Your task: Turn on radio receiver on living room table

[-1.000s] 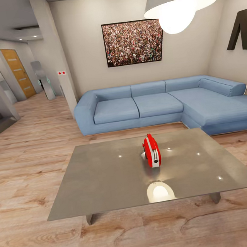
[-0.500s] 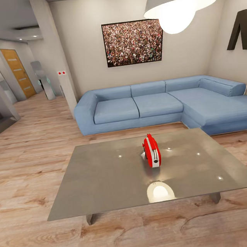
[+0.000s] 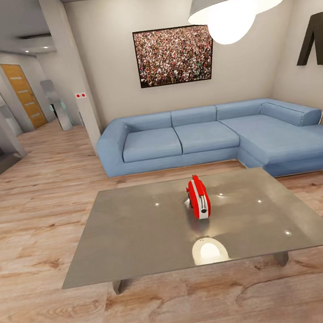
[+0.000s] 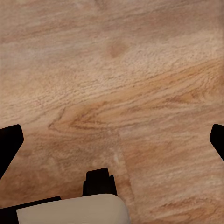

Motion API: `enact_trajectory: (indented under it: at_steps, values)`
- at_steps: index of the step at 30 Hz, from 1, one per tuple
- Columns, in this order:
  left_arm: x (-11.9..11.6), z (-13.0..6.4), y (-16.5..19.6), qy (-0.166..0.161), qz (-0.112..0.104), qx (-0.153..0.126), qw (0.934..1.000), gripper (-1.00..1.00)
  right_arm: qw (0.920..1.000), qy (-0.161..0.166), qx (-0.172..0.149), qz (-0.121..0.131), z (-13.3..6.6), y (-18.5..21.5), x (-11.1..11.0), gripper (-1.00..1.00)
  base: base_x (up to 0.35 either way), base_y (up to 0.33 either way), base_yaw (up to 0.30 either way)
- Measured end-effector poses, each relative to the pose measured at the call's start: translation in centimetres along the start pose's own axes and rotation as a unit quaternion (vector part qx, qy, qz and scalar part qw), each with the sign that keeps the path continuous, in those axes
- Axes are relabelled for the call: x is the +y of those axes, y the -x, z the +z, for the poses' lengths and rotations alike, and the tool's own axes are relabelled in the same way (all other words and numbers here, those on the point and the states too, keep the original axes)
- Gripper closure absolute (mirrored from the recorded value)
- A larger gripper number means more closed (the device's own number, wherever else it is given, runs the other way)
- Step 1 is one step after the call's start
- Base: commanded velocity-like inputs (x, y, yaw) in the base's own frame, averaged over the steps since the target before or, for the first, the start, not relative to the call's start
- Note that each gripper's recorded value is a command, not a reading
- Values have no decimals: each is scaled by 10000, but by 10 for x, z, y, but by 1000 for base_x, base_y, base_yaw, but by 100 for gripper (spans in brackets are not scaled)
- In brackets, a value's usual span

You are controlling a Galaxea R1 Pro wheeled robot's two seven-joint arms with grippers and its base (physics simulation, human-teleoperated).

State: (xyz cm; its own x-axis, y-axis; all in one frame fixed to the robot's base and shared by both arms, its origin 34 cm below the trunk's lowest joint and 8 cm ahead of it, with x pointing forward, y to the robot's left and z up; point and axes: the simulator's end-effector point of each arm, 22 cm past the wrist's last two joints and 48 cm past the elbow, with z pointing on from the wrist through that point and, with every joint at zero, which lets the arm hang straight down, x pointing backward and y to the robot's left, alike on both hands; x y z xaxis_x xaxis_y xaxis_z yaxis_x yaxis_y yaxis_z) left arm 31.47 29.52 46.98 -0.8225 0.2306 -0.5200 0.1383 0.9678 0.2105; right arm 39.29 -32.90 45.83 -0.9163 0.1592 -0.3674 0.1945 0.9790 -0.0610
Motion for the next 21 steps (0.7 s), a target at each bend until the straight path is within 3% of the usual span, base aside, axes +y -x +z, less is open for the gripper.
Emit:
enact_trajectory:
  at_steps: [21]
  values:
    - [0, 0, 0, 3, 1, 0, 10000, -100, 10000, 0, 0, 0, 0, 0, 0, -100, 0, 0, 0]
